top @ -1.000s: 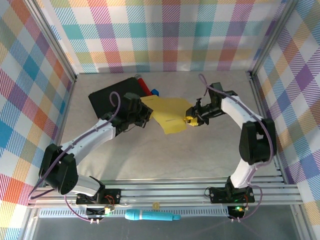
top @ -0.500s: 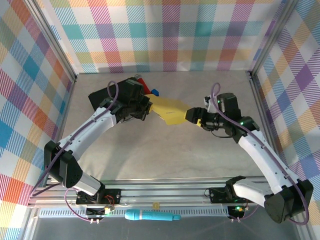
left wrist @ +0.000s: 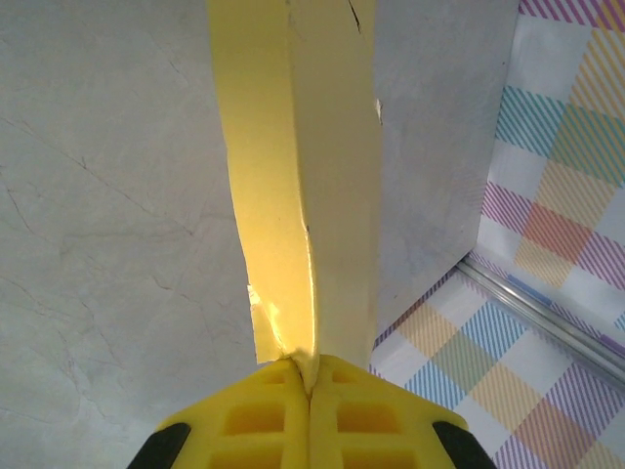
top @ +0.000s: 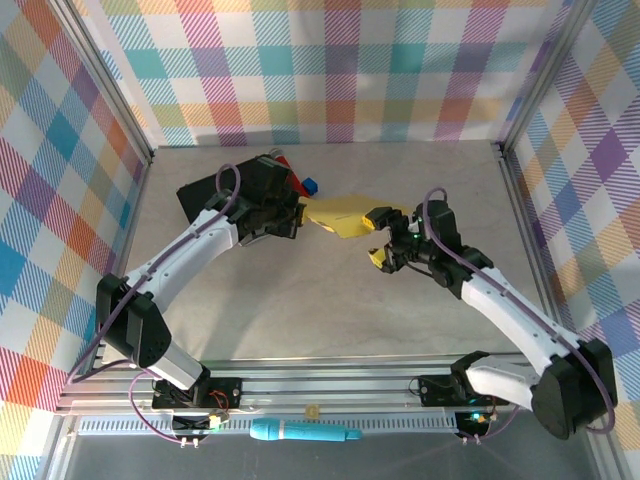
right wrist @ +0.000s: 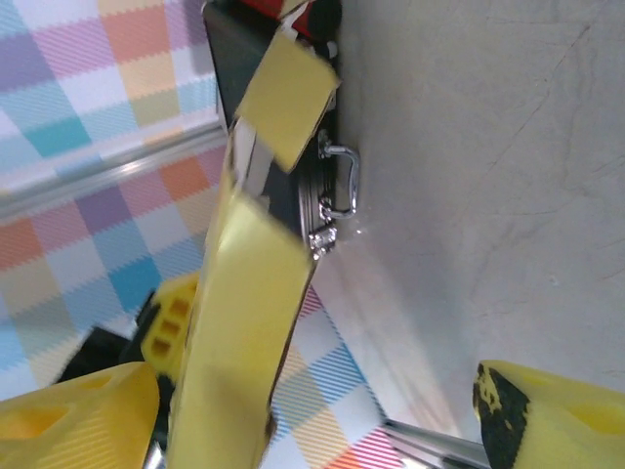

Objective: Fold the paper box

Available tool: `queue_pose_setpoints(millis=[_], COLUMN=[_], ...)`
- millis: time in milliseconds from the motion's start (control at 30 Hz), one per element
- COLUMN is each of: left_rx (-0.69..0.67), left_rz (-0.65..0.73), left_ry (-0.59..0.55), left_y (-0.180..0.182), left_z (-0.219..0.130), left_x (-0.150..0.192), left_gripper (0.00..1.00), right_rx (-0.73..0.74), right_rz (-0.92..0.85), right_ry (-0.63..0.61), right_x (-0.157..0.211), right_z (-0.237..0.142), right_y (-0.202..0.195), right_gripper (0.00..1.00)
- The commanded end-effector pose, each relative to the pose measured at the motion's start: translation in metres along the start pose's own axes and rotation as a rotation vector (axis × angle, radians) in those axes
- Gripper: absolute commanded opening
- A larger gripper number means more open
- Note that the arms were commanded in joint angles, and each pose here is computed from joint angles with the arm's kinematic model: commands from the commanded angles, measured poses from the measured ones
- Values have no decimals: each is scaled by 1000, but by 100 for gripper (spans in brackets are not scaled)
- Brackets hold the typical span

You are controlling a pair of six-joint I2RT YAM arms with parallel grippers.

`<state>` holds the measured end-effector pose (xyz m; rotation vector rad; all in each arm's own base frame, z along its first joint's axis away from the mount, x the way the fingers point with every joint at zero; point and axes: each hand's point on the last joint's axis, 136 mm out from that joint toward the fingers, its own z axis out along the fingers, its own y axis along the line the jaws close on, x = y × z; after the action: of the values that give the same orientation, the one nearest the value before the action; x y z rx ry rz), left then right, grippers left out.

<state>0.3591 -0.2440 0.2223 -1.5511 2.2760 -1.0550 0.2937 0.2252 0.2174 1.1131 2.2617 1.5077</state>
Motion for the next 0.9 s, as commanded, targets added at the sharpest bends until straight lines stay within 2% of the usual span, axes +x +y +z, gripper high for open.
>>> queue_pose_setpoints(millis=[0, 67, 133, 200, 233, 267, 333, 367, 400, 500, 600, 700, 800, 867], left_rx=[26, 25, 26, 31, 45, 57, 103, 119, 137, 216, 361, 478, 547, 547], left_rz=[-28, -29, -26, -19, -8, 3, 41, 62, 83, 99, 72, 41, 6, -2], left_ry=[32, 37, 44, 48, 50, 49, 55, 55, 51, 24, 31, 66, 95, 117], left_y=[-10, -10, -12, -13, -17, -20, -32, -37, -41, -49, -62, -79, -91, -95], left_z=[-3, -2, -2, -4, -6, -8, -16, -21, -28, -44, -47, -42, -36, -31], left_x=[8, 9, 11, 11, 12, 11, 8, 6, 3, -10, -14, -10, -4, 1], left_gripper=[0, 0, 0, 0, 4, 14, 44, 53, 62, 77, 81, 81, 79, 78], right_rx=[-124, -146, -161, -158, -160, -160, -166, -173, -174, -175, -170, -160, -154, -158], right_rz=[140, 170, 203, 263, 294, 320, 370, 392, 423, 507, 575, 618, 633, 638], right_ry=[-18, -37, -53, -68, -75, -84, -111, -120, -120, -132, -128, -129, -129, -125], right_x=[-3, -7, -10, -13, -15, -16, -20, -23, -26, -33, -40, -47, -52, -55], right_z=[10, 14, 15, 14, 13, 12, 8, 7, 5, -1, -6, -10, -13, -13], right_y=[36, 44, 51, 53, 54, 55, 58, 61, 63, 70, 75, 78, 80, 82], right_gripper=[78, 68, 52, 27, 12, 2, 0, 0, 0, 0, 0, 0, 0, 0])
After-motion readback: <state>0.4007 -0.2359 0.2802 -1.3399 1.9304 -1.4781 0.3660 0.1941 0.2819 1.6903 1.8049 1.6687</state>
